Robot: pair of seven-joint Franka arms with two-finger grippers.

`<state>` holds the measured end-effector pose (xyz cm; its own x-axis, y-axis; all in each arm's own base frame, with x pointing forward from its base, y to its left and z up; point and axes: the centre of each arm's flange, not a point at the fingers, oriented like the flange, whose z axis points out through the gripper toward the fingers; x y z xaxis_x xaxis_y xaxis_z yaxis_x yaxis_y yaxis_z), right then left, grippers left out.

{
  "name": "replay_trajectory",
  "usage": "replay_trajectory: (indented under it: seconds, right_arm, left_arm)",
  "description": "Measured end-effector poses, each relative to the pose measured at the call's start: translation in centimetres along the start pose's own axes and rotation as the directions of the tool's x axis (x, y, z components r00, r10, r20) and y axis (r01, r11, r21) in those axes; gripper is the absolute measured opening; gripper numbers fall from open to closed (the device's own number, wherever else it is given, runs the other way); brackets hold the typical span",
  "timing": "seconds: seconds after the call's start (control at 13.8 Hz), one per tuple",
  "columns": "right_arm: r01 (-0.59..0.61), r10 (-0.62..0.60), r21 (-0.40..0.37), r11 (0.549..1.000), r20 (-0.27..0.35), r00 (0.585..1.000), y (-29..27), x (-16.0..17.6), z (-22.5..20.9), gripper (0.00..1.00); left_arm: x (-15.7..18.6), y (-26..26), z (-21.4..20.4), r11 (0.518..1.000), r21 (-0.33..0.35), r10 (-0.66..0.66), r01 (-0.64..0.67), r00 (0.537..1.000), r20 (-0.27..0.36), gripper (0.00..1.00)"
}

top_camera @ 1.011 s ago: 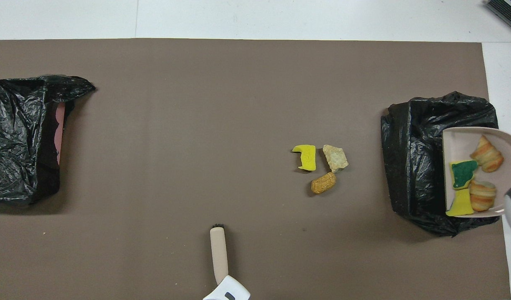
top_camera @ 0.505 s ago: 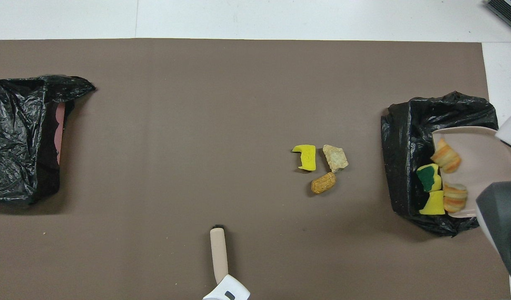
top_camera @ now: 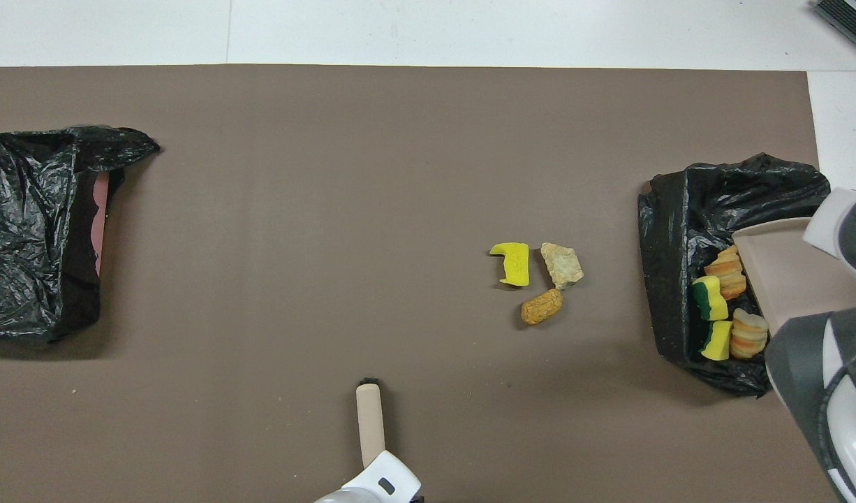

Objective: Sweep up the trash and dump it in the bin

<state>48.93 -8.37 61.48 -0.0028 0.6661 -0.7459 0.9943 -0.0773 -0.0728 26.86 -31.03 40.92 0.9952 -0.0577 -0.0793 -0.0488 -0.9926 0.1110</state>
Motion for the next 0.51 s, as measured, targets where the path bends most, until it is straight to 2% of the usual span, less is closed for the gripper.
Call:
replay_trajectory:
  seconds: [0.14,0.22,0.36,0.51]
  right_arm:
    - [-0.106,0.110,0.049,0.993,-0.078,0.991,-1.4,0.0,-2.5,0.32]
    - [-0.181,0.189,0.071,0.981,-0.119,0.975,-2.0,1.2,-3.9,0.32]
    - [-0.341,0.368,0.149,0.928,-0.222,0.903,-2.9,4.7,-6.4,0.32]
    - [-0.463,0.526,0.261,0.847,-0.295,0.797,-3.5,7.6,-8.2,0.32]
  left_arm:
    - [4.4,-3.7,-5.0,0.999,0.036,0.026,-0.025,0.999,-0.035,1.00]
    - [6.6,-5.7,-7.4,0.998,0.052,0.038,-0.036,0.998,-0.046,1.00]
    - [11.6,-9.6,-12.1,0.995,0.083,0.069,-0.063,0.994,-0.079,1.00]
    - [16.4,-13.5,-16.4,0.995,0.078,0.075,-0.066,0.990,-0.119,1.00]
